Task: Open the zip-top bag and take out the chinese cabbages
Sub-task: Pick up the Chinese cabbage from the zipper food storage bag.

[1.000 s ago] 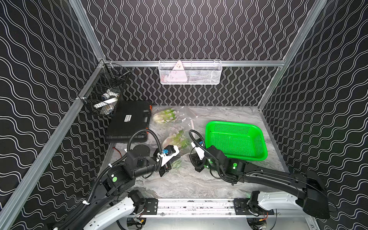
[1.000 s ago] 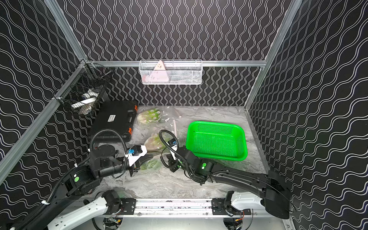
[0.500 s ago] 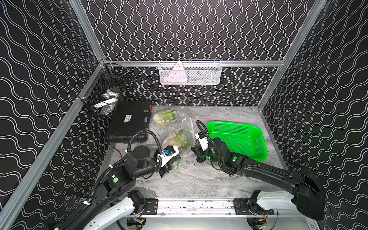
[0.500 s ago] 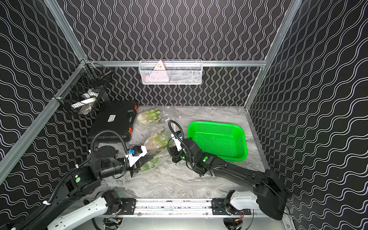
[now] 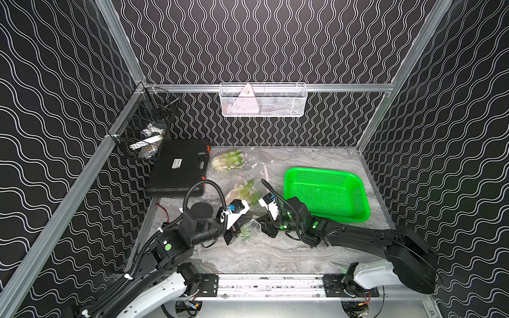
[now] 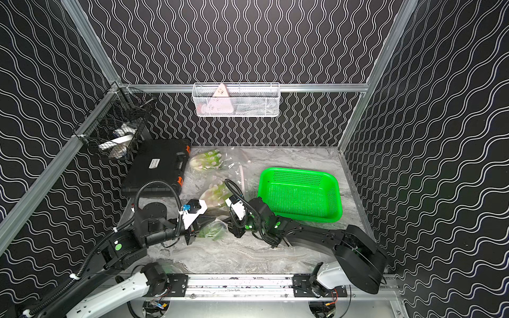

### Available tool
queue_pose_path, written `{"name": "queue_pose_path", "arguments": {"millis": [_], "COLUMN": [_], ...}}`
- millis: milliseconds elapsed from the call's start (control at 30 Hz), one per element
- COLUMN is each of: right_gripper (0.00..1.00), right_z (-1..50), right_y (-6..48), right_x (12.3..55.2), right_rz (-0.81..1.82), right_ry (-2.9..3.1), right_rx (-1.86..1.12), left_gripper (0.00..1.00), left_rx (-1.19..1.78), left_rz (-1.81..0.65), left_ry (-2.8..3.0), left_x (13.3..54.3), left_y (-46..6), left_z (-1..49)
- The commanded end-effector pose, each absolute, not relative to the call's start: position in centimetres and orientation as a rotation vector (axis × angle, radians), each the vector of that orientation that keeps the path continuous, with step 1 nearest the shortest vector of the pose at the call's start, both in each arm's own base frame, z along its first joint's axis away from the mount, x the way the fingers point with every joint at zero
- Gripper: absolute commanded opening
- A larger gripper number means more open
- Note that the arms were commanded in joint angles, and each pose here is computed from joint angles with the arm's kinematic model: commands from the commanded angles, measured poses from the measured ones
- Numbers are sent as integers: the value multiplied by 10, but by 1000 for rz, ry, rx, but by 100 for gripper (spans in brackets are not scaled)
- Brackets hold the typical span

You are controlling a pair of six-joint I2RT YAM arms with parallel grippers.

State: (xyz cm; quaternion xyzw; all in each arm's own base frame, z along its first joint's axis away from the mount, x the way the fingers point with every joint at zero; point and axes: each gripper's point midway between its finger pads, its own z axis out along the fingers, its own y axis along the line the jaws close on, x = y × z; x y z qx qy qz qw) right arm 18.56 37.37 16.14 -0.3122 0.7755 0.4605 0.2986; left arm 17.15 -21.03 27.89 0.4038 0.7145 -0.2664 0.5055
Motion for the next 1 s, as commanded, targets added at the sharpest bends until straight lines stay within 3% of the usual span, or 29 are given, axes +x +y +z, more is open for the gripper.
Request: {"name": "queue_pose_path", "arguments": {"millis": [0,233,400,533,800,967], "right_gripper": [21,22,36,41,37,50], "right_z": [171,173,161,141,146,148], "right_y": [379,374,377,384,389,410], "right_x": [177,134,122,146,205,210], "right_rz": [1291,1469,1497,1401,1266,1233], "right_ry": [1996,2001,2052,2149,2050,2054], "right_rx": [-872,-990,-1022,-882,-537,-660], "left_gripper": [0,0,0,0,0,0], "left_rx": [936,900,885,890,949,962], "left_rz": [-645,-622,-627,-656,-701,-674], "left_ry": [1685,1717,1703,1692,1686,1686], "left_x": [176,184,187,186,173,171], "left_y": [-211,-210,-212,-216,-219,-215], "left_z": [291,287,290,292,291,292]}}
